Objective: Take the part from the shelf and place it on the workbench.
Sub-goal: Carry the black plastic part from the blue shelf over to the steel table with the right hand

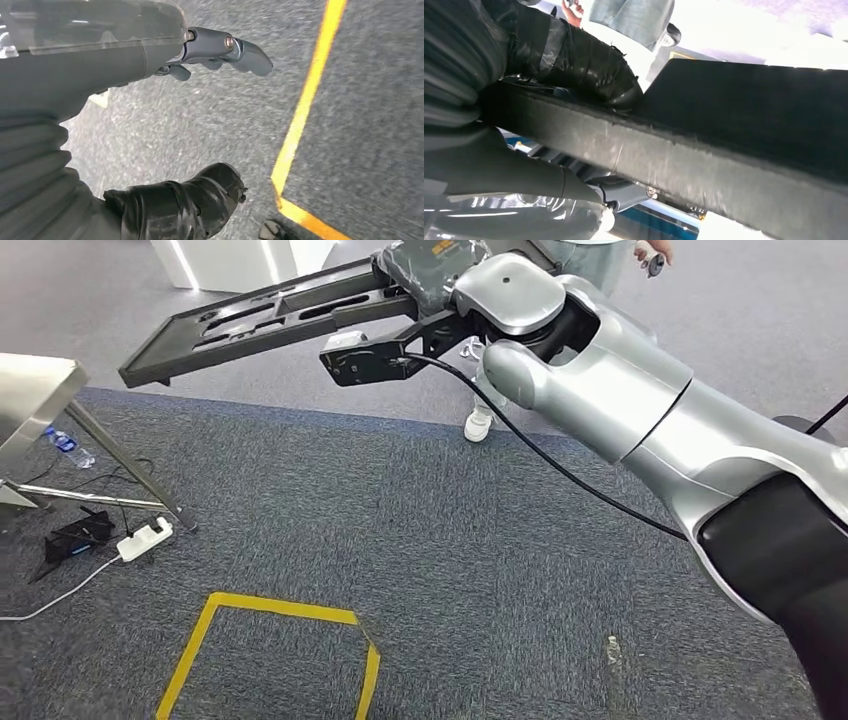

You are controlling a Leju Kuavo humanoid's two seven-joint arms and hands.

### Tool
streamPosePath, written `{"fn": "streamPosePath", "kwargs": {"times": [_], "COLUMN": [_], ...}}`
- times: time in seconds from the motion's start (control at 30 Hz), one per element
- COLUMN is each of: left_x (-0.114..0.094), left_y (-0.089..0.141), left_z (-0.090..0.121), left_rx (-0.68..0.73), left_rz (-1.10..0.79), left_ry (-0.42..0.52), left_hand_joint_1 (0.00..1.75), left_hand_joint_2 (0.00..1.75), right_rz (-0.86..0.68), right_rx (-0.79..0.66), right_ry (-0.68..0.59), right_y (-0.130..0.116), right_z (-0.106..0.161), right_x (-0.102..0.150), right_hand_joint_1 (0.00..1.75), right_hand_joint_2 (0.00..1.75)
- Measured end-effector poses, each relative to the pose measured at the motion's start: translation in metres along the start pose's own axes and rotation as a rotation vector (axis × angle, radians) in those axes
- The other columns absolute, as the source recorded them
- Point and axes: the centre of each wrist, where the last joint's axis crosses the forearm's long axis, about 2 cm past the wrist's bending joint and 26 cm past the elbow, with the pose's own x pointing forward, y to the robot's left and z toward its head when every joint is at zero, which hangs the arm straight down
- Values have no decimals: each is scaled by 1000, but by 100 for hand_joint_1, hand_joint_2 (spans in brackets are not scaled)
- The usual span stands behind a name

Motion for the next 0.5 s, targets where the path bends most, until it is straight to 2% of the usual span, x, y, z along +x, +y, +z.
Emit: {"fn": "streamPosePath", "kwargs": {"times": [0.5], "left_x": [3], "left_y": [-1], "left_z": [0], "left_rx": [-2], "left_rz": [8], "left_ry": [-15], "left_hand_joint_1": [0], "left_hand_joint_2": [175], "right_rz": [11], "right_rx": [-15], "right_ry": [-10], "right_y": [-9], "right_z": [0], "right_x": [-2], "right_hand_joint_1": [175], "right_hand_joint_2": [175]}}
